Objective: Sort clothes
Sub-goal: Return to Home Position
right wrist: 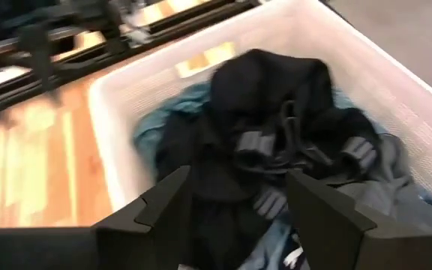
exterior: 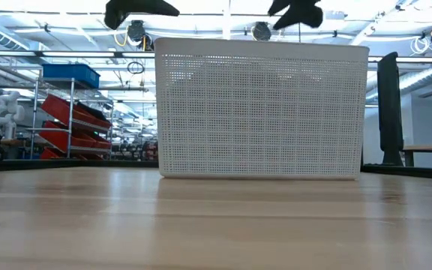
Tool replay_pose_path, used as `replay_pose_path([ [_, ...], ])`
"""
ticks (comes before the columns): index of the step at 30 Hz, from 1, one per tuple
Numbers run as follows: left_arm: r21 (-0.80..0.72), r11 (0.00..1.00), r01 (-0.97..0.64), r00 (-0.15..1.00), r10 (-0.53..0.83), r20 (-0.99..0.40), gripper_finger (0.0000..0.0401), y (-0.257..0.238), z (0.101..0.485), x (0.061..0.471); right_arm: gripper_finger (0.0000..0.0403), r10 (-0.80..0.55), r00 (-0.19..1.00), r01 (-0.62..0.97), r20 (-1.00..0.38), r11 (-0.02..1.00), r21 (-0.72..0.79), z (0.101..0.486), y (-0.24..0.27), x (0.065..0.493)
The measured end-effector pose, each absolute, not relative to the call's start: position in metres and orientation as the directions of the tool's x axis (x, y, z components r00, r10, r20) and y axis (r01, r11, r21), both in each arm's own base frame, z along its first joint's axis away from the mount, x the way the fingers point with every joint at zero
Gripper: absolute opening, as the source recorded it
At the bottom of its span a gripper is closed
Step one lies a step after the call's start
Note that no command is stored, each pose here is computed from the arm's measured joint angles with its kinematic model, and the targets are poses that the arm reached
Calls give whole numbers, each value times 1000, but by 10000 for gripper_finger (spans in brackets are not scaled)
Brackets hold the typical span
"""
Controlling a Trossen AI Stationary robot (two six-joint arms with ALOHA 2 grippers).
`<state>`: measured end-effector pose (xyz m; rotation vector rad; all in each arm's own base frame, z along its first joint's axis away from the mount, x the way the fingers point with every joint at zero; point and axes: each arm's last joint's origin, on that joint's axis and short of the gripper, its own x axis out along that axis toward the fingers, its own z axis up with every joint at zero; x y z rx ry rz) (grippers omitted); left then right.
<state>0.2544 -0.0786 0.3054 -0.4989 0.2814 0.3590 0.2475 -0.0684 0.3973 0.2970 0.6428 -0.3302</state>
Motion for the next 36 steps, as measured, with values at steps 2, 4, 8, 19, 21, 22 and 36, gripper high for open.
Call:
replay_pose_path([
  [2, -402, 832, -383, 903, 247, -350, 205, -74, 306, 257, 201, -180, 764, 345, -620, 926, 156, 402, -58, 241],
  [4, -388, 848, -361, 914, 238, -329, 205, -70, 309, 259, 201, -157, 779, 305, -607, 940, 149, 407, -49, 235],
  [8, -351, 882, -316, 940, 240, -243, 205, -60, 325, 255, 201, -111, 822, 235, -559, 960, 155, 418, -31, 217],
  [19, -260, 904, -340, 935, 294, -199, 205, -28, 358, 201, 201, -61, 938, 167, -340, 941, 294, 399, -10, 154],
  [21, -253, 901, -353, 928, 303, -214, 205, -24, 360, 189, 201, -62, 956, 160, -287, 929, 334, 390, -9, 143],
  [22, -249, 900, -358, 925, 306, -223, 205, -23, 360, 183, 201, -62, 963, 155, -261, 922, 354, 384, -9, 138],
  [36, -272, 838, -474, 878, 425, -219, 205, -5, 361, 112, 201, -97, 995, 98, -32, 825, 556, 299, -6, 83],
])
